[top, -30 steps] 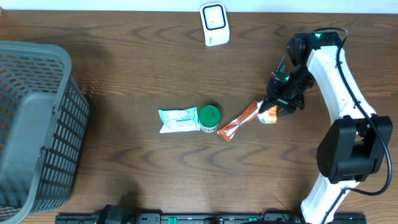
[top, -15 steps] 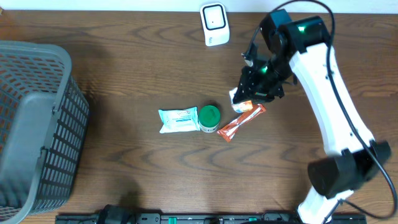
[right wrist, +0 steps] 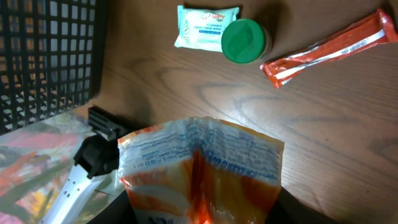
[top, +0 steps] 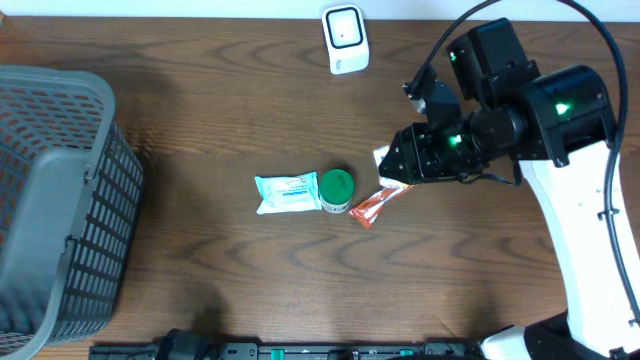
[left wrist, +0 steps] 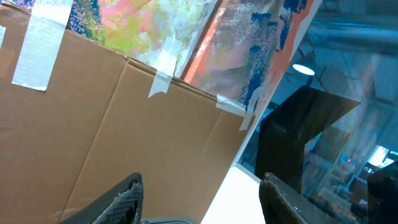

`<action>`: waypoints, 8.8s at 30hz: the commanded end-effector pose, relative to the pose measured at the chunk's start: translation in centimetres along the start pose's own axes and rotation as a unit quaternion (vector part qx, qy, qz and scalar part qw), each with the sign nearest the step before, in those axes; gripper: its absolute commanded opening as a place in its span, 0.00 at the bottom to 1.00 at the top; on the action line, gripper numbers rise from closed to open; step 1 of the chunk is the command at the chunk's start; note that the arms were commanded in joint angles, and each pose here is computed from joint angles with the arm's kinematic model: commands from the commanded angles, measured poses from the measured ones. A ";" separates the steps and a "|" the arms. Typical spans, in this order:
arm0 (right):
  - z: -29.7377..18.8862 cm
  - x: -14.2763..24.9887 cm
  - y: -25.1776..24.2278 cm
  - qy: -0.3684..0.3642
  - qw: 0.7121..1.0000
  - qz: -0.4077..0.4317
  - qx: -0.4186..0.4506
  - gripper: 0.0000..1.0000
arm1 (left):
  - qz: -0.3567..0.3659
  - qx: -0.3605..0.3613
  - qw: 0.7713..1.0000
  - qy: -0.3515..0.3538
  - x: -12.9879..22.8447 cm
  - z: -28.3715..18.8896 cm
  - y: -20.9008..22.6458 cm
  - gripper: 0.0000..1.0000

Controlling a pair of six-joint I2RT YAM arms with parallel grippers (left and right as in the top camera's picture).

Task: Scan the item barcode
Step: 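Lift the Kleenex pack and hold it under the white scanner, then carry the Kleenex pack away to the right edge of the table, then move the right gripper over the red snack bar and grasp it, then lift the red bar up toward the white scanner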

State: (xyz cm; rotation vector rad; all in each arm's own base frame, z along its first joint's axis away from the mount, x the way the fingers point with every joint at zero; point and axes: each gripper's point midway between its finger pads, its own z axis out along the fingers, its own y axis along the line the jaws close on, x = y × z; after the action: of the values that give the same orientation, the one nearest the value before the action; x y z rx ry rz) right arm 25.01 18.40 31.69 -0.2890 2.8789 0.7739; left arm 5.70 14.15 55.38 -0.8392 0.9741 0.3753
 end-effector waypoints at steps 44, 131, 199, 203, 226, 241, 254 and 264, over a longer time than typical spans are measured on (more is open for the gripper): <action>12.4 -34.2 -7.3 -0.431 0.873 -0.145 0.178 0.54 | -0.062 -0.111 0.990 -0.064 -1.5 -2.1 3.7 0.61; -0.3 -9.1 -29.2 -0.157 0.931 0.317 0.093 0.99 | 0.246 0.002 0.929 0.276 15.1 -5.5 4.5 0.88; 22.1 -1.7 -15.0 0.056 0.906 0.324 0.268 0.71 | 0.273 0.081 0.870 0.403 20.0 -9.6 4.6 0.88; 22.6 -1.3 -15.3 0.055 0.900 0.337 0.271 0.68 | 0.273 0.081 0.870 0.403 20.0 -9.6 4.6 0.88; 28.3 1.3 -16.1 0.153 0.890 0.340 0.262 0.01 | 0.273 0.081 0.870 0.403 20.0 -9.6 4.7 0.88; 21.0 -7.9 -8.7 0.068 0.966 0.195 0.154 0.01 | 0.273 0.081 0.870 0.403 20.0 -9.6 4.7 0.88; 15.5 -8.5 -20.2 -0.077 0.839 0.141 0.520 0.01 | 0.277 0.080 0.866 0.408 20.1 -9.8 4.9 0.88; 15.9 -4.3 -23.5 -0.101 0.772 0.187 0.599 0.48 | 0.280 0.078 0.863 0.412 20.2 -9.9 5.1 0.88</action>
State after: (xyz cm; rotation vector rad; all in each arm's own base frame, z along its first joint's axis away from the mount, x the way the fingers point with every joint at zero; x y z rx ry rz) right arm 36.68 7.80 7.44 0.4192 2.7010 -0.9336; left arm 7.85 8.14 33.00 -0.5295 2.0579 0.4251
